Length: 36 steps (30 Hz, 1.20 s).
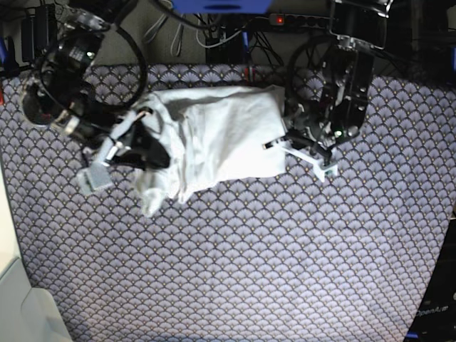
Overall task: Fold the T-shirt properly
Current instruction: 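Lift the shirt end with the right gripper and fold it over the body, then press the folded end down with the right gripper and release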
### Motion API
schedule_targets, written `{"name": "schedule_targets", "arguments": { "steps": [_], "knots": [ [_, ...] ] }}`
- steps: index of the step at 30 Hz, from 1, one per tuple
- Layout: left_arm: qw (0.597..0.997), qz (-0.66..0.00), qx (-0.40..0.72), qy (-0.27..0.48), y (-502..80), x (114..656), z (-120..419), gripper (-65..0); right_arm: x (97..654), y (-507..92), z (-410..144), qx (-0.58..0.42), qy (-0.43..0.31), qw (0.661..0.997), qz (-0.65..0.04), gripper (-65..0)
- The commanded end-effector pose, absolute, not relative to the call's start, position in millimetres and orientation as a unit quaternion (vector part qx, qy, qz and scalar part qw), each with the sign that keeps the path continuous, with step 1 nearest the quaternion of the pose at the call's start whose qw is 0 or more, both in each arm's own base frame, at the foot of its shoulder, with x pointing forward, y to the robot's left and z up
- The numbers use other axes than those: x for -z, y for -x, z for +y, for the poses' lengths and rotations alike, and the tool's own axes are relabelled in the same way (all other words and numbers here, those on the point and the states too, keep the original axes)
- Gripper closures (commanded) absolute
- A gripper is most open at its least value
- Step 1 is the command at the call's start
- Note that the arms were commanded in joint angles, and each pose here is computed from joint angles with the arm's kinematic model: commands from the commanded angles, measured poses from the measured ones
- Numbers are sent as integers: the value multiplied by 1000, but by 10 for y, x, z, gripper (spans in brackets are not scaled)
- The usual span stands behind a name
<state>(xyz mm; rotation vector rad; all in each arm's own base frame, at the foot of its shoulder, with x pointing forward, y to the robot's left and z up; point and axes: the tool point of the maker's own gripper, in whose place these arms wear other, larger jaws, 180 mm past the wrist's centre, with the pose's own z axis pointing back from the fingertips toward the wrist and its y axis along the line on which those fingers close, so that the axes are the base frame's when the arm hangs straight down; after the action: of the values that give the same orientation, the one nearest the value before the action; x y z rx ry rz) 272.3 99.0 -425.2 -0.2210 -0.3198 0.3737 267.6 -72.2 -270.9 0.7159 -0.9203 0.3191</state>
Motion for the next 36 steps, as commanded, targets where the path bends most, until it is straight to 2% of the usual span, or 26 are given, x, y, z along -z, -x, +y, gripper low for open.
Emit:
{"name": "schedule_targets", "arguments": {
  "steps": [1,9,21,29,36],
  "knots": [
    [962,-166,-187,112,-2791,4209,998,-4,2513,-2720,-598,-167,-356,796,-459,0],
    [962,-156,-193,115,-2796,4263,957,-4,2591,-2513,-136,-208,-405,785,-420,0],
    [962,-156,-191,115,-2785,4243,972,-4,2352,-2467,484,-242,-489,719,-431,0],
    [954,-191,-203,108,-2829,3950,1282,-4,2577,-2657,575,-235,-512,724,-398,-1],
    [949,-202,-233,68,-2727,3836,1831,-4,2627,-2740,547,-237,-509,729,-392,-4]
  ]
}}
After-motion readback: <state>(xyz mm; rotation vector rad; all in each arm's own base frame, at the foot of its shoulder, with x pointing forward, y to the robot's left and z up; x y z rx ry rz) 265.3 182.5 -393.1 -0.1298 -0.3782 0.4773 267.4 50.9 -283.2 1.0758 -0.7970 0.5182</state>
